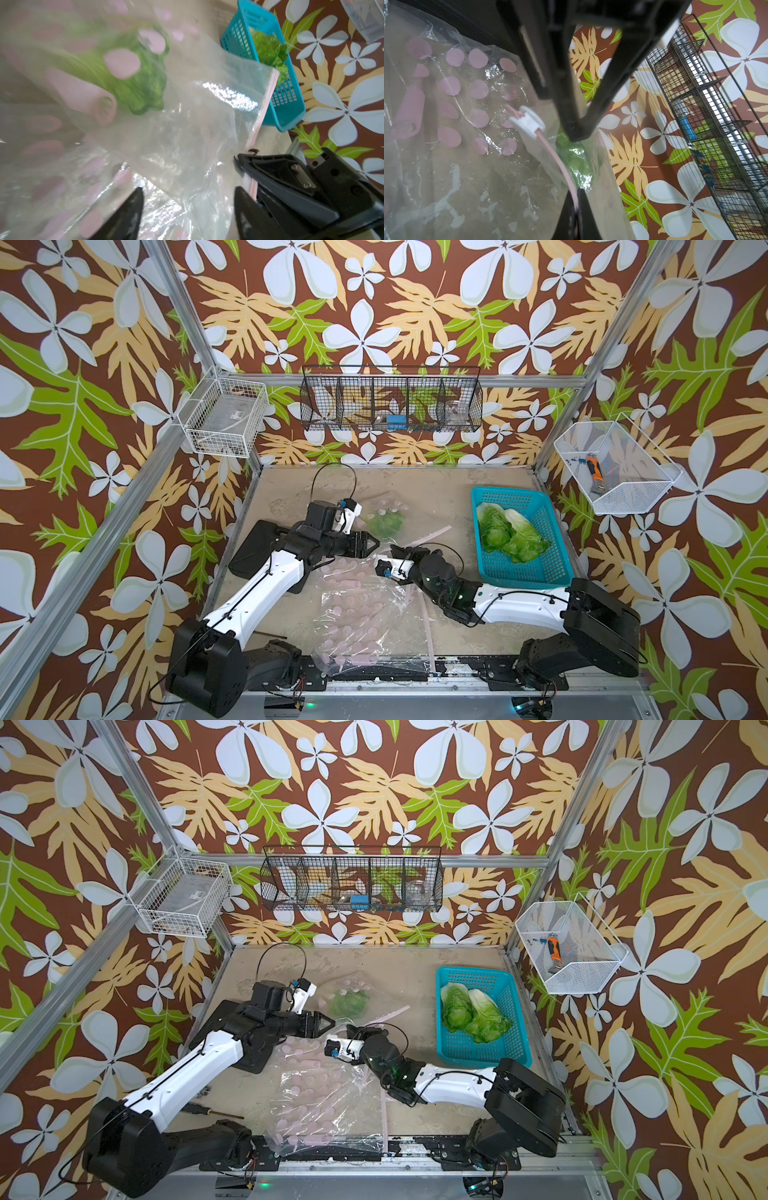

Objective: Open the zip-top bag and take out the chinese cabbages
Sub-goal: Adjust the zipper food storage bag at the center of the board.

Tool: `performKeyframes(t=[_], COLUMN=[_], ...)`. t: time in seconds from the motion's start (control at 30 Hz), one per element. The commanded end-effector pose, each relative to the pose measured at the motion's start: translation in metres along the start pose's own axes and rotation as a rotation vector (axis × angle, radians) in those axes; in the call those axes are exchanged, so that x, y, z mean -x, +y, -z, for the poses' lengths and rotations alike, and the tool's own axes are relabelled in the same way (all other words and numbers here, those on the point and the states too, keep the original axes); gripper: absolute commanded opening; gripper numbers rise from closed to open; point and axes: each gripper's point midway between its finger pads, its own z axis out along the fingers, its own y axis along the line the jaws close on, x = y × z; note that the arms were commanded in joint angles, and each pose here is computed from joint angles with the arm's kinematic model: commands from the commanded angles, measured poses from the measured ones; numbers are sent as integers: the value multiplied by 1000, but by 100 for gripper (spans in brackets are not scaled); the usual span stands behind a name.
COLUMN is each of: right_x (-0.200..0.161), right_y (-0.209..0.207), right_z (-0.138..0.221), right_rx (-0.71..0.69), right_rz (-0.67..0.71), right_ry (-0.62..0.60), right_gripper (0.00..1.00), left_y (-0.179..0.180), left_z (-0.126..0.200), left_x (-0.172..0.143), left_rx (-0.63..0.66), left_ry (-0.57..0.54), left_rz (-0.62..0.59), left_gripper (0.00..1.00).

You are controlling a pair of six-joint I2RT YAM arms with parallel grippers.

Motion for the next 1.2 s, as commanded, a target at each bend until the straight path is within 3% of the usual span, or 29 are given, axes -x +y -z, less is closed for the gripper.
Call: performKeyframes(t=[0.0,0.07,0.13,0.2,0.3,0.47,0.6,0.8,1.03,1.17], right_x=[4,4,4,3,3,6,10,11,13,14], right_y=[13,13,13,13,12,6,0,-2,1,2], right_z=[7,12,16,17,19,24,28,29,28,28], right_rx=[124,167,193,212,238,251,255,277,307,320], right_rz=[-114,-175,-216,-242,-285,-357,-398,-433,-451,-451], right_ry=[-55,-82,-105,-110,-127,-164,-187,-198,-198,-194], right_gripper=[0,0,0,0,0,0,0,0,0,0], left_y=[28,27,8,-19,-48,-58,-67,-70,-67,-62], left_z=[36,70,101,115,110,98,79,41,41,41], left_x=[45,66,72,65,34,-1,-27,-53,-41,-36], left_rx=[251,310,258,164,27,-68,-172,-145,-83,-38], left_ry=[-244,-444,-630,-696,-620,-536,-440,-257,-296,-311], left_rz=[-106,-163,-271,-439,-698,-863,-940,-1050,-1073,-1078], left_gripper=[100,100,100,100,99,85,74,69,64,51])
